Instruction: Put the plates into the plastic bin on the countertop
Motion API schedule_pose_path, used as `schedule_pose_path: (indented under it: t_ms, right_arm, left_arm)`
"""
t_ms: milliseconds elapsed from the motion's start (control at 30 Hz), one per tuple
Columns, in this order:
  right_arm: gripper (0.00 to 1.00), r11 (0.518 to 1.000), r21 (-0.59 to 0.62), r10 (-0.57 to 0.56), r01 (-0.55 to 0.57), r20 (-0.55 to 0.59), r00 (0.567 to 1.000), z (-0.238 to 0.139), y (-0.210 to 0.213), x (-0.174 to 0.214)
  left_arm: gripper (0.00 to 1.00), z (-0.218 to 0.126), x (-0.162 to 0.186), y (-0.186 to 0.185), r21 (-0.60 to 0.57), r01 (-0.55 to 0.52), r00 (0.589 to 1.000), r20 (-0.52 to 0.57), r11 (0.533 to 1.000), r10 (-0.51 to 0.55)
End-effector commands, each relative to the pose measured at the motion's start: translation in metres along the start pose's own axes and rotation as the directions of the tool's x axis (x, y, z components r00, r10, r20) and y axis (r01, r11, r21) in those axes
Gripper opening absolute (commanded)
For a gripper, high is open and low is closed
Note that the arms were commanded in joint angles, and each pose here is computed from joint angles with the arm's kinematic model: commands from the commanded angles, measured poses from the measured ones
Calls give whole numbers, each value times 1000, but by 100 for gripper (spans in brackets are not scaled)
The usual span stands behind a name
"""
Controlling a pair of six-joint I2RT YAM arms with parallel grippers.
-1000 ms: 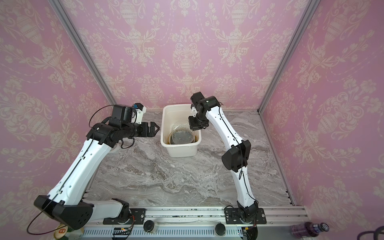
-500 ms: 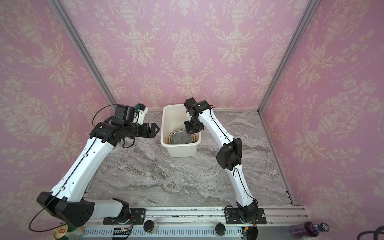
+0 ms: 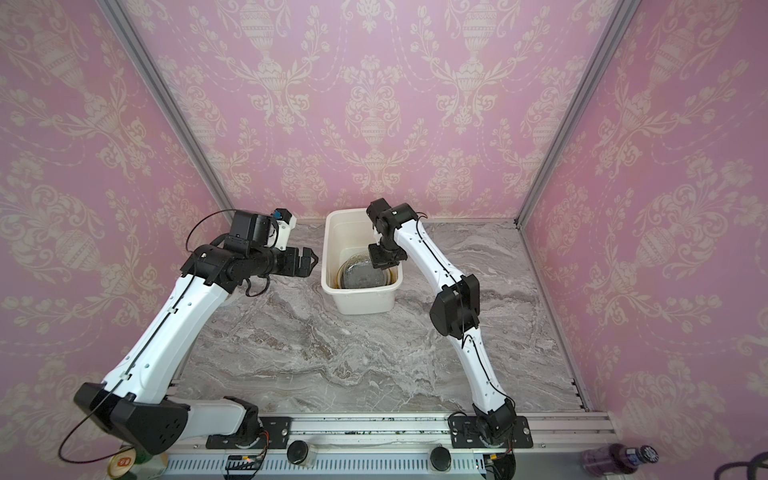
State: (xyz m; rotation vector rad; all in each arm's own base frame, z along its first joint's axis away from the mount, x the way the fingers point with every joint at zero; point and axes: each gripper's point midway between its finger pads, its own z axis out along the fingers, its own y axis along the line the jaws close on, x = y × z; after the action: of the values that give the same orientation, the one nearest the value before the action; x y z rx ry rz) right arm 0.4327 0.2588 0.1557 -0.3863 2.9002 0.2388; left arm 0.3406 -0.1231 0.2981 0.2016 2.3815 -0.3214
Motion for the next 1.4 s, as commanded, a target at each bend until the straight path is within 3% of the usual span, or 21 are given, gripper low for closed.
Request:
schedule_pose_path:
  t_ms: [0,500,700,900,1033,1067,1167,1367]
  right_arm:
    - [8,1000,24,-6,5,10,1000,6,0,-4]
    - [18,1000,8,1,-2,45,999,-3,4,-11]
    - [31,1000,-14,5,-3,92,996,-18,9,-19]
    - [56,994,-102,-22,47,231,973,-62,28,-37]
    - [81,969,-209,-50,134,364,930,-105,51,-50]
    - [97,945,-268,-63,186,409,910,-119,64,-53]
    - [100,912,-316,-62,263,527,848,-155,78,-59]
    - [100,941,-214,-42,263,697,716,-215,61,-64]
  left_arm:
    - [99,-6,2,6,-26,-19,1000,11,999,20]
    - [99,-8,1,7,-34,-20,1000,15,999,21]
    - [99,-10,0,7,-35,-20,1000,19,999,20]
    - [99,-20,-8,7,-40,-13,999,48,999,15]
    - [99,-36,-19,7,-46,1,994,112,999,4]
    - [99,-42,-23,5,-39,7,990,143,999,-1]
    - [99,-66,-37,-2,8,21,963,267,1000,-22]
    - [99,-105,-52,0,6,36,899,436,999,-36]
